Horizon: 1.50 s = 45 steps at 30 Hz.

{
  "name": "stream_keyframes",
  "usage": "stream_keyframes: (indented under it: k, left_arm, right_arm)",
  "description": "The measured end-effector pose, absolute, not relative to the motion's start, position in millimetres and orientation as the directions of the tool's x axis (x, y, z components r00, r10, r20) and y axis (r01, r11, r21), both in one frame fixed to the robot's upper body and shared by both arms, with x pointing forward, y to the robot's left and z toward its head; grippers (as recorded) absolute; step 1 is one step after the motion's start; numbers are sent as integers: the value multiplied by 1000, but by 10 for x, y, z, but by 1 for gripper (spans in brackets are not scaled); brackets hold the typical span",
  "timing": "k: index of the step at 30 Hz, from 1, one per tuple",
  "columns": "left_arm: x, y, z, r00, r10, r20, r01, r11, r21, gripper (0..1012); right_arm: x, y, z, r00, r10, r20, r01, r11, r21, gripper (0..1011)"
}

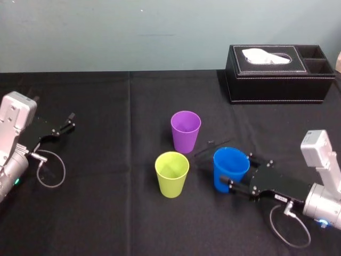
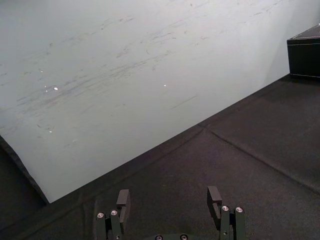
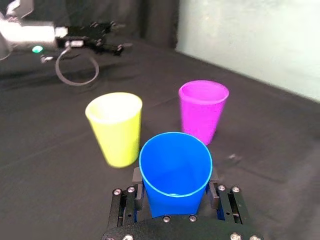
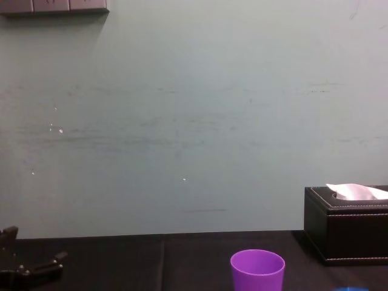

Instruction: Stack the three plastic cups sequentially using one hand.

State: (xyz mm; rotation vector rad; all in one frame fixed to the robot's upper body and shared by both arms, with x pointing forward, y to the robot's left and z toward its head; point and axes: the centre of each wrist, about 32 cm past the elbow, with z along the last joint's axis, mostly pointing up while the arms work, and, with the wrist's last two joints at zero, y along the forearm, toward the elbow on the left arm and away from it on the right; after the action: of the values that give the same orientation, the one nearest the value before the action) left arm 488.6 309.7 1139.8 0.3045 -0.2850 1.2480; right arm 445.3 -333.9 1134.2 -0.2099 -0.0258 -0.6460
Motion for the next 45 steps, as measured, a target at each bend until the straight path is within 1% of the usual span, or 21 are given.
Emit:
stream_keyframes:
  k: [6, 9, 13, 14, 17, 19, 24, 33, 40, 45]
  left_arm:
    - [4886, 3097, 11398, 292, 880, 374, -955, 287, 70, 1011]
    - [4886, 3097, 11398, 292, 880, 374, -955, 287, 70, 1012]
    - [4886, 3097, 11398, 292, 880, 374, -955, 287, 70, 1011]
    - [4886, 3097, 11398, 292, 880, 374, -955, 287, 70, 1011]
    - [4886, 3097, 11398, 292, 880, 374, -955, 287, 70, 1011]
    - [4886, 3097, 11398, 292, 880, 374, -955, 287, 70, 1011]
    - [4886, 3097, 11398, 292, 880, 374, -955, 287, 70, 1011]
    - [4886, 3097, 11398, 292, 880, 374, -955, 287, 70, 1011]
    - [4886, 3097, 11398, 292, 880, 374, -955, 287, 70, 1012]
    - [4886, 3097, 11398, 292, 880, 374, -955, 287, 70, 1011]
  right_arm:
    - [4435, -3297, 11541, 757, -642, 121, 653, 744, -142, 724]
    - [4450, -3262, 11709, 740, -659, 131, 672, 728, -137, 724]
    - [4487, -3226, 11845, 736, -662, 138, 677, 724, -132, 724]
    - [4510, -3207, 11908, 736, -661, 143, 676, 725, -130, 724]
    - [4548, -3178, 11989, 736, -659, 151, 676, 726, -125, 724]
    - [4606, -3130, 12070, 739, -655, 155, 672, 730, -120, 724]
    - [4687, -3057, 12144, 744, -649, 157, 666, 737, -113, 724]
    - [4911, -2827, 12226, 746, -647, 156, 664, 742, -96, 724]
    - [5073, -2694, 12248, 744, -649, 158, 665, 740, -96, 724]
    - [5174, -2626, 12223, 744, -650, 156, 667, 737, -107, 724]
